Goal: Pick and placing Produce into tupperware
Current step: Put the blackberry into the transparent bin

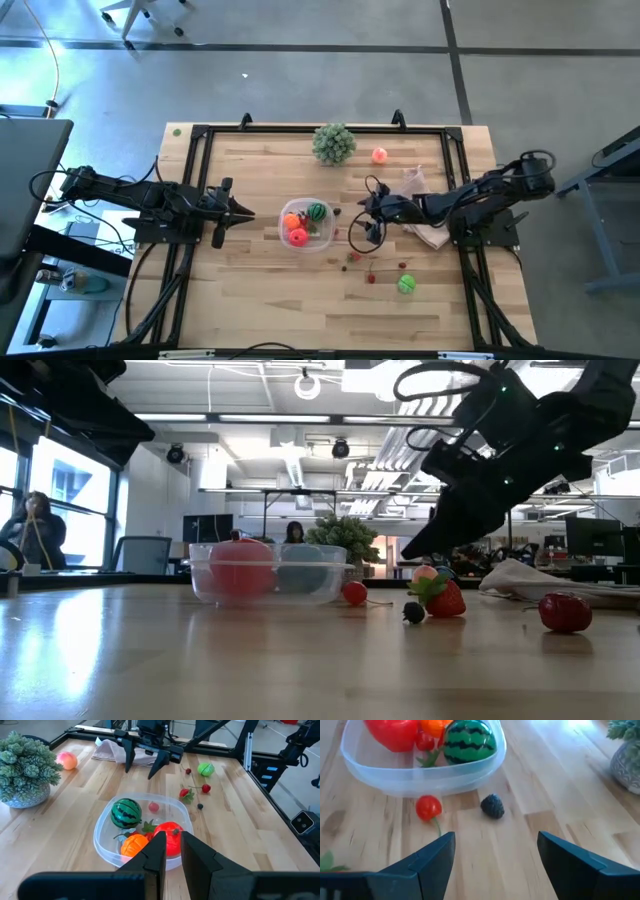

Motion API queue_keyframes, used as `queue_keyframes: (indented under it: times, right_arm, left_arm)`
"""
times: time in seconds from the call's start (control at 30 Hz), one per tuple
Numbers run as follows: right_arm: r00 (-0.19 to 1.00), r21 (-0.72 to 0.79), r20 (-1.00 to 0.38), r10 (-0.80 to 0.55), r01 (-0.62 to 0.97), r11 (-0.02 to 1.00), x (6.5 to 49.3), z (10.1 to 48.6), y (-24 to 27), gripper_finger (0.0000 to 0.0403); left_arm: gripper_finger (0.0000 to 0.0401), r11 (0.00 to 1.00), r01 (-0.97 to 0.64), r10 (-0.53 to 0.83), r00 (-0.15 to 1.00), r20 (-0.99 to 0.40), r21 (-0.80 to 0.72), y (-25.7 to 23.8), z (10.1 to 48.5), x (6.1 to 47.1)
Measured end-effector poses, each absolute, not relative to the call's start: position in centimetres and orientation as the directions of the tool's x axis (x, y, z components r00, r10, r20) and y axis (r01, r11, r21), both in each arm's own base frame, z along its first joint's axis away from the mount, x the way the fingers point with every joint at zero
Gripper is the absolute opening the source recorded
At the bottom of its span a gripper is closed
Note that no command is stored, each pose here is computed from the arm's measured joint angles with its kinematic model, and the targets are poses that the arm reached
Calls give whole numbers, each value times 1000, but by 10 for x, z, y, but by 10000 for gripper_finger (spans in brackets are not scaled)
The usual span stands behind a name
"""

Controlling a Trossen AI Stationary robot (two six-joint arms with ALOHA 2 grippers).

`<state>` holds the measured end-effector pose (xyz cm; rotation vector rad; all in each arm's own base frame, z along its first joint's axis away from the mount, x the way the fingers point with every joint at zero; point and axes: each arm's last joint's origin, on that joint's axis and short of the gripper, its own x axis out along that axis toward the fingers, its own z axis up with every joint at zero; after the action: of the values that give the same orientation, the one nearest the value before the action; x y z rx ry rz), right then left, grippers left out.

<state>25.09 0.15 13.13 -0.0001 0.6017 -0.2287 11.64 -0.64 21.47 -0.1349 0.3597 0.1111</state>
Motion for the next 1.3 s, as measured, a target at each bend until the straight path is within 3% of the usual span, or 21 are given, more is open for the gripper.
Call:
queue_keyframes:
  times: [0.53,1.3]
  right_arm:
    - [753,-26,-640,-153,177,984,299,95,-15,273]
    - [753,-3,-640,-156,200,980,313,92,-21,180]
  left_arm:
    - [46,985,-132,84,930,-358,-112,-6,215,116]
    - [46,985,-133,85,930,-358,-111,-6,215,116]
